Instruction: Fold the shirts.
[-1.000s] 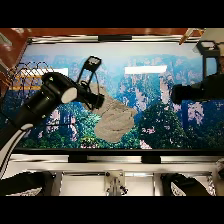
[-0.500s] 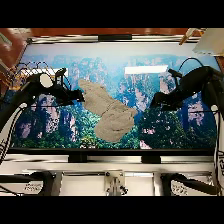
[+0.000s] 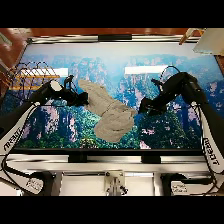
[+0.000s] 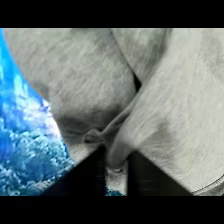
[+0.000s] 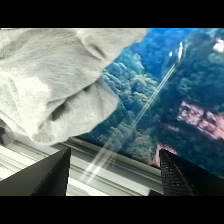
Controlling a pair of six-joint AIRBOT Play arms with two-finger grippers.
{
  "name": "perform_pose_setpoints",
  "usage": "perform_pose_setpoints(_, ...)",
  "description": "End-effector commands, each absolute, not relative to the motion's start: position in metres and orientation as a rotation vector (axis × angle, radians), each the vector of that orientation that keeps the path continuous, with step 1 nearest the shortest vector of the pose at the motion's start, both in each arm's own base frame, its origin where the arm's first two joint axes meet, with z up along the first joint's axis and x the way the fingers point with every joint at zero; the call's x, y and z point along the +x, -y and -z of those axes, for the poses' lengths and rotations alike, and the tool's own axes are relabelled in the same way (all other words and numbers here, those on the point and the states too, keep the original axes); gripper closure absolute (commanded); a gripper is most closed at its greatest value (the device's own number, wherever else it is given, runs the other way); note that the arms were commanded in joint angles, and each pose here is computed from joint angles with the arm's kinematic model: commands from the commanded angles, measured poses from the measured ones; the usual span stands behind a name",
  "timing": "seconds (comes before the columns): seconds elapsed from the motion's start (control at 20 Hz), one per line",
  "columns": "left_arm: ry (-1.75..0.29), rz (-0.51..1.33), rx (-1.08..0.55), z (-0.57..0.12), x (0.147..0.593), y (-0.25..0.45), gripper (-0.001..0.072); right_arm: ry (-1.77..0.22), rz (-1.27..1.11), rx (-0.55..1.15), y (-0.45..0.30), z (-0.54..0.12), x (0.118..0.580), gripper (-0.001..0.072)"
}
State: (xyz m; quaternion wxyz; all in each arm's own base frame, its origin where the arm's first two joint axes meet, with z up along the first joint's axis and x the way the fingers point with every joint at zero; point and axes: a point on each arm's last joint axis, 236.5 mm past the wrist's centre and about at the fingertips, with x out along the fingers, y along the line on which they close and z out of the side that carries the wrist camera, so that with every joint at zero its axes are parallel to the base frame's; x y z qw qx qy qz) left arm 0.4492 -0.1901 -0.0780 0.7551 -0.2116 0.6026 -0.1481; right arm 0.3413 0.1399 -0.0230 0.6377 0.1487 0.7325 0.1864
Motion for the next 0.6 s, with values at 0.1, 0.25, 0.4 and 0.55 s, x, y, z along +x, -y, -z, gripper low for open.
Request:
perform_pose_setpoints(0.1, -1.286, 0.423, -0.402, 0.069, 0.454, 0.199, 0.0678, -1.722, -0.484, 0.314, -0.175, 0.048, 0.329, 0.0048)
perform_pose_setpoints(0.25, -1.284, 0.444, -0.395, 0.058, 0.456, 0.202, 0.0679, -1.705, -0.549, 0.306, -0.208, 0.057, 0.328, 0.0048)
perform_pose_setpoints(0.4, -1.284, 0.453, -0.393, 0.054, 0.456, 0.204, 0.0679, -1.744, -0.589, 0.262, -0.233, 0.072, 0.313, 0.0137)
perform_pose_setpoints(0.55, -1.236, 0.471, -0.368, 0.034, 0.459, 0.202, 0.0681, -1.754, -0.599, 0.23, -0.242, 0.077, 0.307, 0.0653)
